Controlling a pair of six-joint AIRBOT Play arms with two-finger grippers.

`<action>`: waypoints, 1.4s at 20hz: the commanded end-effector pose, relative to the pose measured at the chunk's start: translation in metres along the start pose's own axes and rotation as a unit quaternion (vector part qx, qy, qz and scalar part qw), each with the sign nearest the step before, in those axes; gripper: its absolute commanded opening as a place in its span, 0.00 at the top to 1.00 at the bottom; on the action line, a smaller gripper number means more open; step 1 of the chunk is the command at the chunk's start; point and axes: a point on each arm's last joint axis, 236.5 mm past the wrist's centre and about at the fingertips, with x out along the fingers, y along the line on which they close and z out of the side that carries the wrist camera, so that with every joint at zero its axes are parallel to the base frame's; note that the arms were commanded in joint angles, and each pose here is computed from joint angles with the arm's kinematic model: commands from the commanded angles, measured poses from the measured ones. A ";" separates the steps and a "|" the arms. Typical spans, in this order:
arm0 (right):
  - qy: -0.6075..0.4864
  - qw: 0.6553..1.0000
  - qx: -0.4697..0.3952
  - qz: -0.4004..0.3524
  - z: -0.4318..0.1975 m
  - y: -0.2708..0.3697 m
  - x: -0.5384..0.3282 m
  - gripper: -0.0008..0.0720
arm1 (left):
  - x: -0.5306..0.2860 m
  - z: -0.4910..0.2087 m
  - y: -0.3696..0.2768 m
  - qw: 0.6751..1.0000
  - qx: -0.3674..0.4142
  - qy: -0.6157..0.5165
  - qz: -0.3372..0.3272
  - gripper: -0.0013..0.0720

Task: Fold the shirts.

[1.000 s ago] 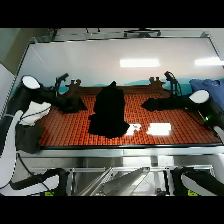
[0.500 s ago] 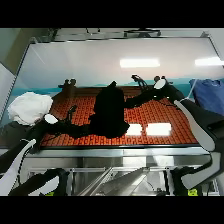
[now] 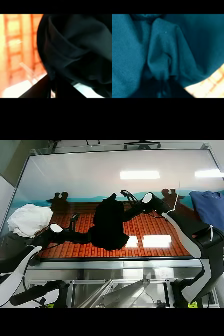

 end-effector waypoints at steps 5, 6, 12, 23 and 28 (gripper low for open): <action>-0.047 0.999 -0.007 0.026 0.046 0.021 -0.091 0.96 | -0.081 0.055 -0.081 0.991 0.073 -0.031 -0.104 0.97; -0.075 0.997 -0.014 0.022 0.060 0.028 -0.131 0.96 | -0.114 0.072 -0.091 0.989 0.081 -0.065 -0.108 0.97; -0.352 0.930 -0.097 -0.040 0.092 0.134 -0.401 0.96 | -0.361 0.112 -0.156 0.925 0.173 -0.336 -0.046 0.95; -0.215 0.970 -0.104 0.047 0.026 0.202 -0.307 0.96 | -0.276 0.060 -0.198 0.942 0.216 -0.237 -0.098 0.95; -0.111 0.993 0.028 0.035 -0.009 0.116 -0.152 0.96 | -0.149 0.037 -0.147 0.980 0.138 -0.067 -0.123 0.95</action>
